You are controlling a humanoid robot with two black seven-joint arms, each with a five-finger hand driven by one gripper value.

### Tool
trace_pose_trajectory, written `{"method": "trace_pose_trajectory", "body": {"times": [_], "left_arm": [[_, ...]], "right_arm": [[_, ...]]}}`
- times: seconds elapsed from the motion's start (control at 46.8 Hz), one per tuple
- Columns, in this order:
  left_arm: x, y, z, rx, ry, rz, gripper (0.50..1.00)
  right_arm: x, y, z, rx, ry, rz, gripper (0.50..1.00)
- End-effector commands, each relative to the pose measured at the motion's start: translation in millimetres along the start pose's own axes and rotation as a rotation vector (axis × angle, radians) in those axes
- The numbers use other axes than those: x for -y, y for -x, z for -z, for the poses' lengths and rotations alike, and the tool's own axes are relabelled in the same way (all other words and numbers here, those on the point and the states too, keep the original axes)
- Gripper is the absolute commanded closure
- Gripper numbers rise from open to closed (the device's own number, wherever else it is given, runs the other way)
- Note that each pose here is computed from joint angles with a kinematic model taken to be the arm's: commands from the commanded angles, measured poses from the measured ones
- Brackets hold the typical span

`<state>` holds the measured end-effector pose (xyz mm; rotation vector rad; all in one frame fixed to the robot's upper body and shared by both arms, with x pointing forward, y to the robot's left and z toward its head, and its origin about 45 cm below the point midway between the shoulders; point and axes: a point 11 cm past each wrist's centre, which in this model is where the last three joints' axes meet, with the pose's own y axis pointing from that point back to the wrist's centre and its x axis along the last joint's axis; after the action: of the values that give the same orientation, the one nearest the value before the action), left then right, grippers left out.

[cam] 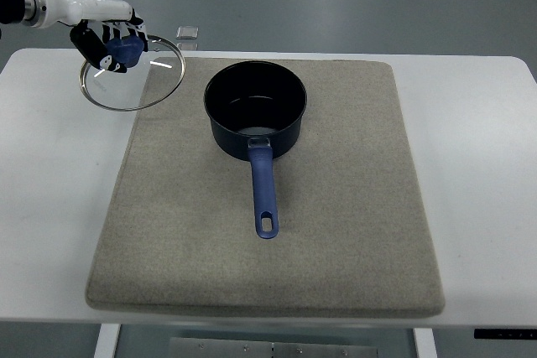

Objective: Open pot lid and place left with left hand
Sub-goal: 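Lower the lid onto the mat beside the saucepan and release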

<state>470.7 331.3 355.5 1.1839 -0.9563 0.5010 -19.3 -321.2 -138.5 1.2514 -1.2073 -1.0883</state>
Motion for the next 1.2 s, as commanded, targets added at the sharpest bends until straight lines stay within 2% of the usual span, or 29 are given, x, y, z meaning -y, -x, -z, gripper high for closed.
{"method": "trace_pose_trajectory", "body": {"times": [0.0, 0.342, 0.811, 1.174], "left_arm": [[2.3, 6.2, 1.0, -0.004, -0.001, 0.011, 1.000], [23.4, 38.7, 1.6, -0.029, -0.004, 0.032, 1.000], [45.3, 52.7, -8.7, -0.055, 0.009, 0.058, 1.000], [54.8, 56.4, -17.0, -0.047, 0.024, 0.013, 1.000]], "right_arm": [[0.0, 0.0, 0.0, 0.000, 0.000, 0.000, 0.583], [0.0, 0.0, 0.0, 0.000, 0.000, 0.000, 0.583], [0.0, 0.0, 0.0, 0.000, 0.000, 0.000, 0.583], [0.0, 0.0, 0.0, 0.000, 0.000, 0.000, 0.583]]}}
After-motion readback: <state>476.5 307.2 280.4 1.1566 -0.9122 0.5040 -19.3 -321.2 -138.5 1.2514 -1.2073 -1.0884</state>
